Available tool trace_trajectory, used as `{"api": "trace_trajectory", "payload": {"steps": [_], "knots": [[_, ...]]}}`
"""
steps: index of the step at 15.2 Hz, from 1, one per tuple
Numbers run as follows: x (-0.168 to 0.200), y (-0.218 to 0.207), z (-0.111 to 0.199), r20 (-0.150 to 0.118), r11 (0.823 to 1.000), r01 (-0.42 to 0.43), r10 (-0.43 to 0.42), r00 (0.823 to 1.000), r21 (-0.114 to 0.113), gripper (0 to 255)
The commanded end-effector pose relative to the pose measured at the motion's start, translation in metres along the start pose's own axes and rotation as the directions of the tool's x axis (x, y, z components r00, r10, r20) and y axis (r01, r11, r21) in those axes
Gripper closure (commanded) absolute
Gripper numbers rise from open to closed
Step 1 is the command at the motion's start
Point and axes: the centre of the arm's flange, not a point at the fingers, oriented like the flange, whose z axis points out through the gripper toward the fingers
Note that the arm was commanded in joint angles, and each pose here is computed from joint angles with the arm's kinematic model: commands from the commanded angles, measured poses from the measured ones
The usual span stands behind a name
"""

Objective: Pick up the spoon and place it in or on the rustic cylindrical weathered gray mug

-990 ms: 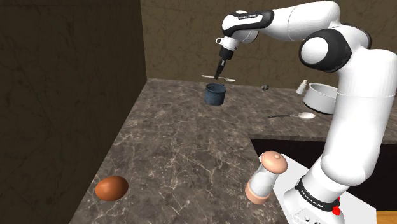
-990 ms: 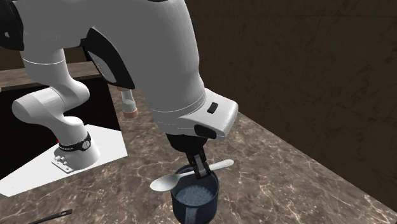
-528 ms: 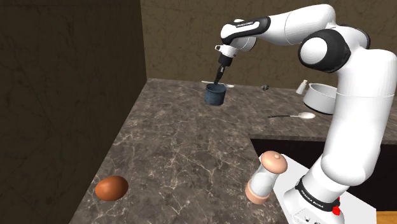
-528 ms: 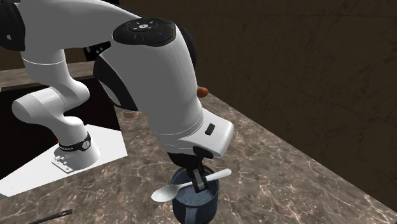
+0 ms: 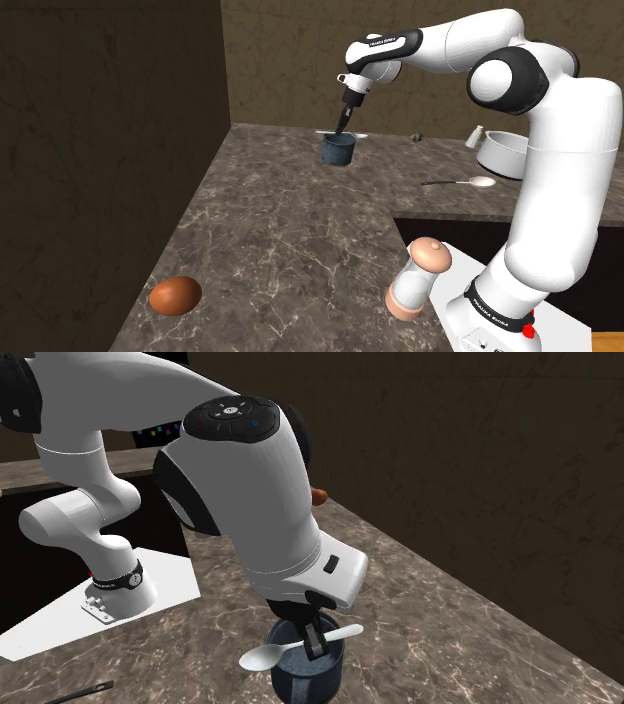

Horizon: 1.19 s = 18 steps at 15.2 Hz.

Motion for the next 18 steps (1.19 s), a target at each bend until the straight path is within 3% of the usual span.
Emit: {"api": "trace_trajectory", "payload": {"steps": [1, 6, 10, 18], "knots": [[0.0, 0.0, 0.0, 0.0, 1.0, 0.0, 0.0, 1.0, 0.0, 0], [0.0, 0.0, 0.0, 0.0, 1.0, 0.0, 0.0, 1.0, 0.0, 0], [0.0, 0.0, -0.05, 0.0, 1.0, 0.0, 0.0, 1.0, 0.0, 0], [0.0, 0.0, -0.05, 0.0, 1.0, 0.0, 0.0, 1.0, 0.0, 0]]}}
